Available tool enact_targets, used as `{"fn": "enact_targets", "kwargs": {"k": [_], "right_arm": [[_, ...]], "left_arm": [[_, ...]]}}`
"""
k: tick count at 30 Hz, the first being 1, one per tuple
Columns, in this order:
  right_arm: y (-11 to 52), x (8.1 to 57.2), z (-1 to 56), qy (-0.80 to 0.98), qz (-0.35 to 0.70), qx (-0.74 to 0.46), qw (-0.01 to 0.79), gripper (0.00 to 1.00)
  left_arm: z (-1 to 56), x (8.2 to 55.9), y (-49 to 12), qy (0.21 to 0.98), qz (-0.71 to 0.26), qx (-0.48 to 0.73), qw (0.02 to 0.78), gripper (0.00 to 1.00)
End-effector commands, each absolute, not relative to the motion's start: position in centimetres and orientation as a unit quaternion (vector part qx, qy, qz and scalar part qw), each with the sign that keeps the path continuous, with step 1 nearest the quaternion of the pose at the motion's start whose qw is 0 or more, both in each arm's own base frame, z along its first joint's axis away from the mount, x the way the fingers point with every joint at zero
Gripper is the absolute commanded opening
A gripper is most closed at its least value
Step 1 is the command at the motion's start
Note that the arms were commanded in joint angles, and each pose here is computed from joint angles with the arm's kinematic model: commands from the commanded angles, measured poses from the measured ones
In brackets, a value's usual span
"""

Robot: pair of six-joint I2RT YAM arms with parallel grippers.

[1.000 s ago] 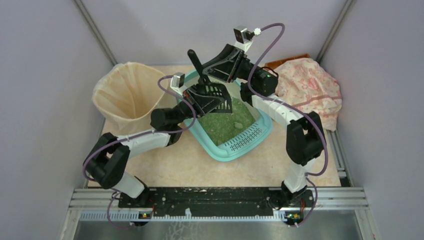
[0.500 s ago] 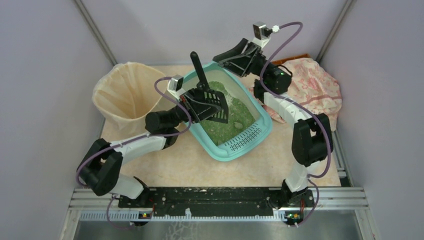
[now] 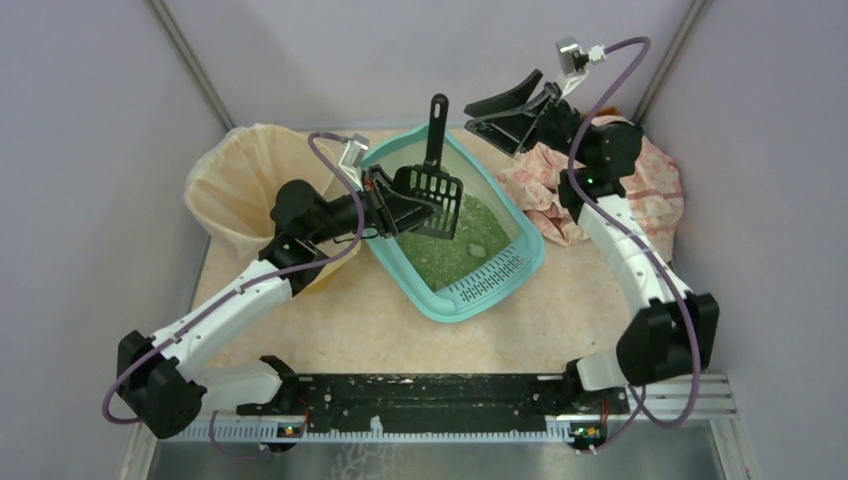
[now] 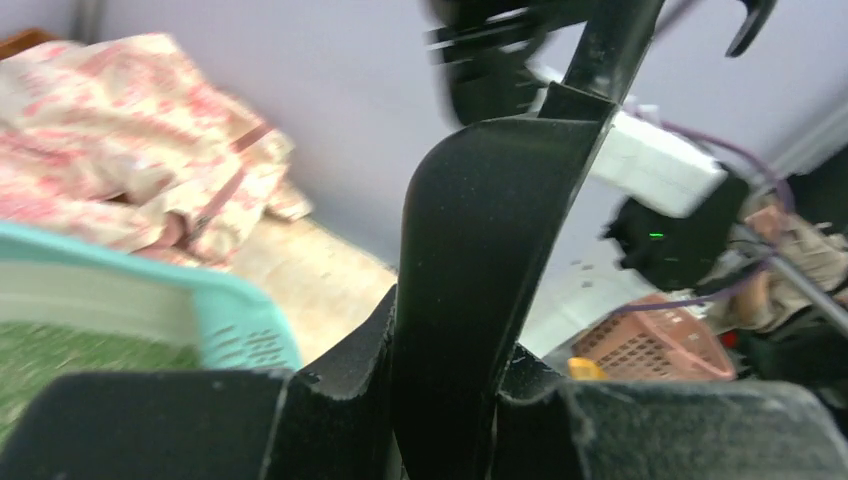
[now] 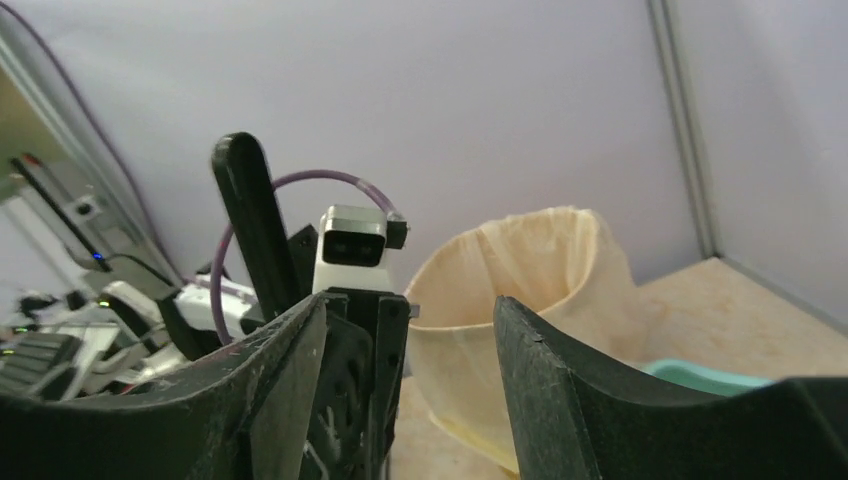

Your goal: Clean the litter box

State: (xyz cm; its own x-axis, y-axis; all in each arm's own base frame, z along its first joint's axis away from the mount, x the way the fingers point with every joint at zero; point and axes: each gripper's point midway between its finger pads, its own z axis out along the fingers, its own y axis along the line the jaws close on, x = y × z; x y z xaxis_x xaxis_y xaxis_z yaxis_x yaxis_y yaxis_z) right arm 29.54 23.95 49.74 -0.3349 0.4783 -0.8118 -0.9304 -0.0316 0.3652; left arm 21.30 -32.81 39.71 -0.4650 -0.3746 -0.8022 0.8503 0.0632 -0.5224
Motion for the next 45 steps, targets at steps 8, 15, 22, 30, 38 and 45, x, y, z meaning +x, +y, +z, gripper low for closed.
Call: {"fn": "enact_targets", "kwargs": {"k": [8, 15, 22, 30, 38, 45], "right_arm": [[23.2, 25.4, 48.4, 0.526, 0.567, -0.323, 0.545, 0.62], [23.2, 24.3, 47.5, 0.529, 0.562, -0.349, 0.531, 0.63], [23.5, 23.3, 47.9, 0.512, 0.587, -0.364, 0.510, 0.62], [24.0, 22.2, 46.8, 0.521, 0.600, -0.372, 0.480, 0.58], [24.6, 22.3, 45.4, 0.534, 0.596, -0.369, 0.473, 0.46], [24.7, 22.3, 45.5, 0.533, 0.594, -0.367, 0.478, 0.00]], "left_arm": [[34.5, 23.0, -30.9, 0.690, -0.509, 0.291, 0.426, 0.00], [34.6, 21.2, -30.8, 0.676, -0.519, 0.350, 0.389, 0.00], [33.2, 20.3, -30.6, 0.675, -0.512, 0.384, 0.366, 0.00], [33.3, 21.3, -31.3, 0.675, -0.506, 0.401, 0.357, 0.00], [34.2, 22.1, -31.8, 0.669, -0.507, 0.405, 0.362, 0.00], [33.9, 22.0, -31.4, 0.677, -0.497, 0.402, 0.366, 0.00]]}}
